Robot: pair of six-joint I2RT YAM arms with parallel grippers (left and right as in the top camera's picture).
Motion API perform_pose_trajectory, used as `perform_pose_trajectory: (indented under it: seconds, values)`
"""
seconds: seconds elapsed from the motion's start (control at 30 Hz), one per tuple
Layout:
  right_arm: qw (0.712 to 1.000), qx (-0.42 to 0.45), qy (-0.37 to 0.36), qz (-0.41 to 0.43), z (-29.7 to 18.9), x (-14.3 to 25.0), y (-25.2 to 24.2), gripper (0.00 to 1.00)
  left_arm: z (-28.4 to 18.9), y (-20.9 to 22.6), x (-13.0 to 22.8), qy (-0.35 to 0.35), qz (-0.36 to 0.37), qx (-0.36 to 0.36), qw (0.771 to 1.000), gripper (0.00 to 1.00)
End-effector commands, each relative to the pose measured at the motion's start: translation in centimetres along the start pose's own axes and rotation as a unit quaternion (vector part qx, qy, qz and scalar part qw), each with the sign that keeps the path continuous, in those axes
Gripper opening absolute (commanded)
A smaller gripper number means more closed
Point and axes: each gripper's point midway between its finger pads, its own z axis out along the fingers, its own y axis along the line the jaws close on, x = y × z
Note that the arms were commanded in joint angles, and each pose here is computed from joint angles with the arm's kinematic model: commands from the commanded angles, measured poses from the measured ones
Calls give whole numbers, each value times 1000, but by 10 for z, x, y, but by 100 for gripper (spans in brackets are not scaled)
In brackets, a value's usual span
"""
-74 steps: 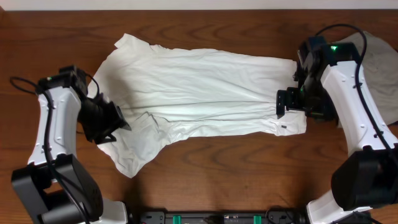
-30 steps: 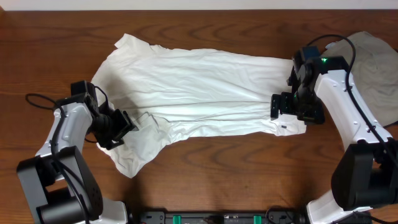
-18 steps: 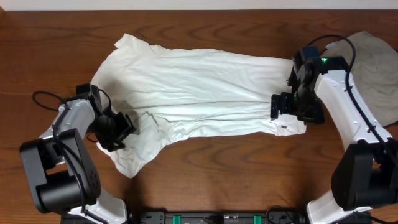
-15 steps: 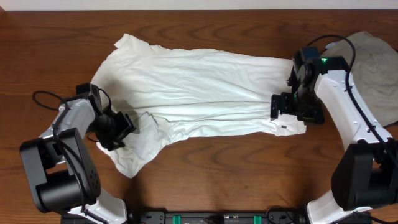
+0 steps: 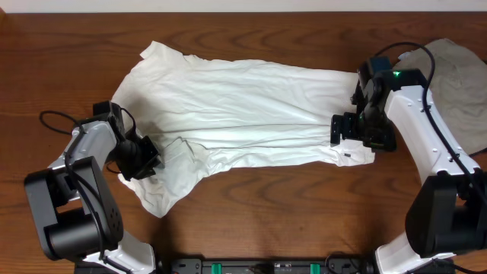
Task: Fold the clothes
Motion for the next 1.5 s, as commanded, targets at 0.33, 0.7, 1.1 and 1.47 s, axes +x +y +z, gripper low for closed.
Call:
perform_pose_trajectory:
  seconds: [0.33, 0.7, 1.1, 1.47]
  values:
    - [1000, 9, -4, 18, 0, 2, -3, 99, 3, 4, 2, 4, -2, -7, 1000, 6]
    - [992, 21, 2, 122, 32, 5, -36, 99, 3, 4, 2, 4, -1, -7, 1000, 6]
    - [995, -54, -18, 86, 39, -10, -40, 82, 3, 3, 0, 0, 13, -6, 1000, 6]
    - [994, -41, -38, 97, 39, -20, -45, 90, 3, 2, -3, -5, 15, -5, 1000, 6]
